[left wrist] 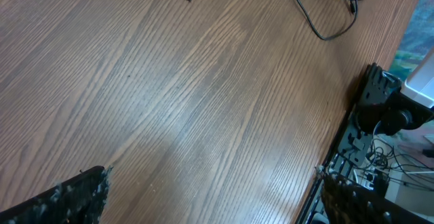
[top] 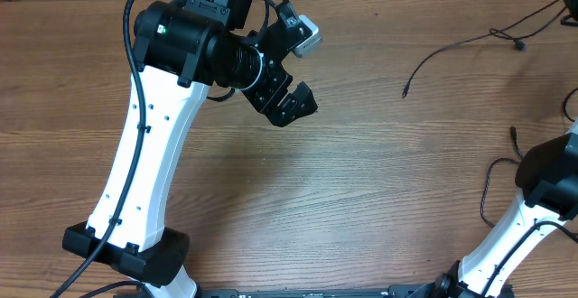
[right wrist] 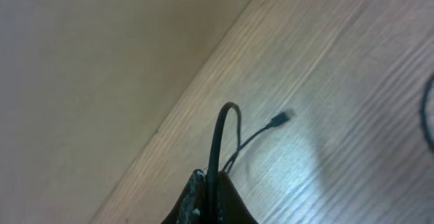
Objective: Untangle cables
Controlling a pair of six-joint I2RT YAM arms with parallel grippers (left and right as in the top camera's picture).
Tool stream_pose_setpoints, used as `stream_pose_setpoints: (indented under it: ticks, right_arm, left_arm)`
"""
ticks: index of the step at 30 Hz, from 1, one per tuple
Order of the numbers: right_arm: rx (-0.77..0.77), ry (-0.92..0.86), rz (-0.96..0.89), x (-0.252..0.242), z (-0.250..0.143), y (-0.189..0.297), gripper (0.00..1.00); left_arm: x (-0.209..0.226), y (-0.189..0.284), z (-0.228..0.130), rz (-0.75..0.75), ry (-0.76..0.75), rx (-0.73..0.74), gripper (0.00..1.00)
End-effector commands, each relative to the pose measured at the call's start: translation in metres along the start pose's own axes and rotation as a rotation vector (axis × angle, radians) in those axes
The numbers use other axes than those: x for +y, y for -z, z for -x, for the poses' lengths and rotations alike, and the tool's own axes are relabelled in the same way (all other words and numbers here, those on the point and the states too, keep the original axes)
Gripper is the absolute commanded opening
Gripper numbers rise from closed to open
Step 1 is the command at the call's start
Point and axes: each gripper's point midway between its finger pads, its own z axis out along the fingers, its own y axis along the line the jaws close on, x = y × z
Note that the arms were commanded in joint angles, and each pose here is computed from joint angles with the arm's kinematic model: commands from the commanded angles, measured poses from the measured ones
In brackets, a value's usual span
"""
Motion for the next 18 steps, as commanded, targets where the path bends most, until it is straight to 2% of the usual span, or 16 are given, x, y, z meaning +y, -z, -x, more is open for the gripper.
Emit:
stream_pose_setpoints:
  ticks: [1, 8, 10, 11, 12, 13, 15, 18]
  right_arm:
    - [0.027, 0.015, -0.067, -0.017, -0.010, -0.023, 0.04]
    - [0.132, 0.056, -0.135, -0.046, -0.044, -0.072, 0.04]
    - [0.172, 0.095, -0.156, -0.055, -0.056, -0.083, 0.09]
    - [0.193, 0.113, -0.170, -0.060, -0.062, -0.087, 0.20]
    - [0.204, 0.120, -0.174, -0.062, -0.065, -0.088, 0.37]
    - [0.214, 0.127, -0.179, -0.064, -0.068, -0.089, 0.62]
    - [0.228, 0.128, -0.187, -0.067, -0.072, -0.090, 0.97]
    - [0.255, 0.126, -0.202, -0.071, -0.078, -0.087, 1.00]
  left_arm:
    - [-0.001, 0.001, 0.001, 0.002, -0.004, -0.004, 1.00]
    - [-0.001, 0.001, 0.001, 0.002, -0.004, -0.004, 1.00]
    - [-0.001, 0.001, 0.001, 0.002, -0.004, -0.004, 1.00]
    - [-0.001, 0.001, 0.001, 0.002, -0.004, -0.004, 1.00]
    - [-0.001, 0.001, 0.001, 0.002, -0.004, -0.004, 1.00]
    - [-0.001, 0.001, 0.001, 0.002, -0.004, -0.004, 1.00]
    - [-0.001, 0.001, 0.001, 0.002, -0.004, -0.004, 1.00]
    - [-0.001, 0.001, 0.001, 0.002, -0.004, -0.004, 1.00]
